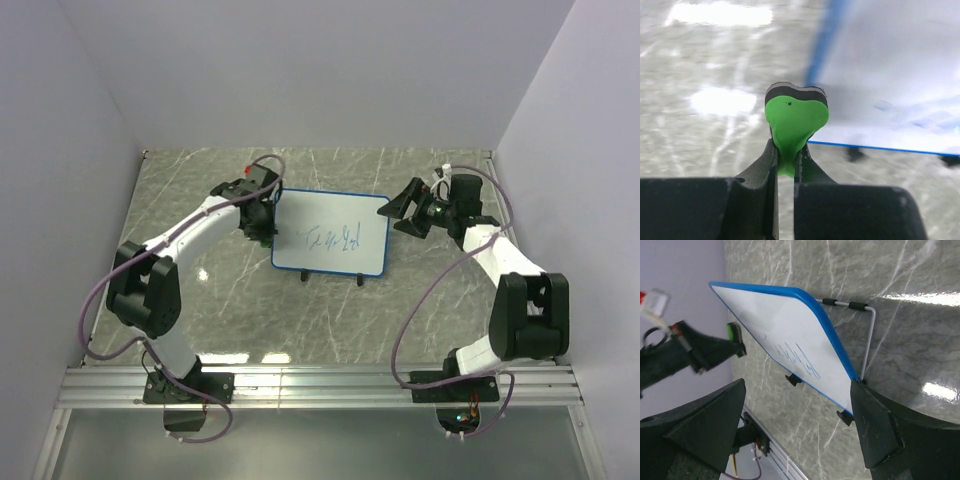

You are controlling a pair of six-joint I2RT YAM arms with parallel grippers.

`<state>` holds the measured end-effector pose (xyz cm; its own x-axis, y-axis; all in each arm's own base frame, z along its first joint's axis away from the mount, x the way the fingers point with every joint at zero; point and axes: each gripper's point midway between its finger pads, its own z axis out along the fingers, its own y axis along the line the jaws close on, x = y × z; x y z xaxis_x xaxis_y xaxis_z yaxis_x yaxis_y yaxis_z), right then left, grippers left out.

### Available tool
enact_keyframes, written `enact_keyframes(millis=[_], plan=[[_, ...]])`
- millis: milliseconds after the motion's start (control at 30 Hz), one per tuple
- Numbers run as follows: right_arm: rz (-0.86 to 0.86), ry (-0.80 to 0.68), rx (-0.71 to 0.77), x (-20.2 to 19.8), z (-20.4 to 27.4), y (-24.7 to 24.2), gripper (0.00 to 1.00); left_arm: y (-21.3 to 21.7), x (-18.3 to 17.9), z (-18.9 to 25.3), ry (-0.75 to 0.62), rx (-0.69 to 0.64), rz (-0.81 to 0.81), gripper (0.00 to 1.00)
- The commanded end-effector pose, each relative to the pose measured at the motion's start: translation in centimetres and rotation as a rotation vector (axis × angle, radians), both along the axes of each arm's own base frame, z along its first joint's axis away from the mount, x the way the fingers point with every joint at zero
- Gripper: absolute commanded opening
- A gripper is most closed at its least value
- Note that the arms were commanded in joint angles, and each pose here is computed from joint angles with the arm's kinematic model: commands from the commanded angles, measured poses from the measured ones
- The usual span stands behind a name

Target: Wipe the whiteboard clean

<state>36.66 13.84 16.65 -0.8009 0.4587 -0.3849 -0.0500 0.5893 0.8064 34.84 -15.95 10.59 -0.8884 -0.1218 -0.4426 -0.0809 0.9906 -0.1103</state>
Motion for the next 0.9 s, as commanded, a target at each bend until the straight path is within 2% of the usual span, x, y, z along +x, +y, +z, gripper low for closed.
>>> enact_keyframes(millis=[0, 133, 300, 367, 500, 633, 867], plan=[[0.022, -0.076, 0.032, 1.7, 1.4, 0.3, 0.91, -3.9, -1.3, 3.8, -0.064, -0.045, -0.042, 0.0], [-0.003, -0.064, 0.0, 3.2, 0.3, -0.1, 0.89, -8.8, -2.2, 4.7, -0.098, -0.105, -0.134, 0.0], [0.006, -0.051, 0.007, 4.6, -1.0, 0.0, 0.88, -13.2, -3.6, 3.3, -0.073, -0.078, -0.222, 0.0], [0.02, -0.042, 0.023, 4.8, -1.5, 0.3, 0.83, -14.4, -3.5, 3.3, -0.079, -0.089, -0.238, 0.0], [0.053, -0.028, 0.028, 4.5, -2.5, 0.8, 0.68, -17.5, -3.6, 3.8, -0.094, -0.15, -0.292, 0.0], [0.082, 0.013, 0.007, 3.5, -4.5, 1.6, 0.47, -20.0, -3.3, 2.0, -0.084, -0.144, -0.328, 0.0], [0.06, 0.054, -0.031, 2.1, -6.8, 1.3, 0.31, -22.7, -2.0, 0.5, -0.11, -0.197, -0.33, 0.0]])
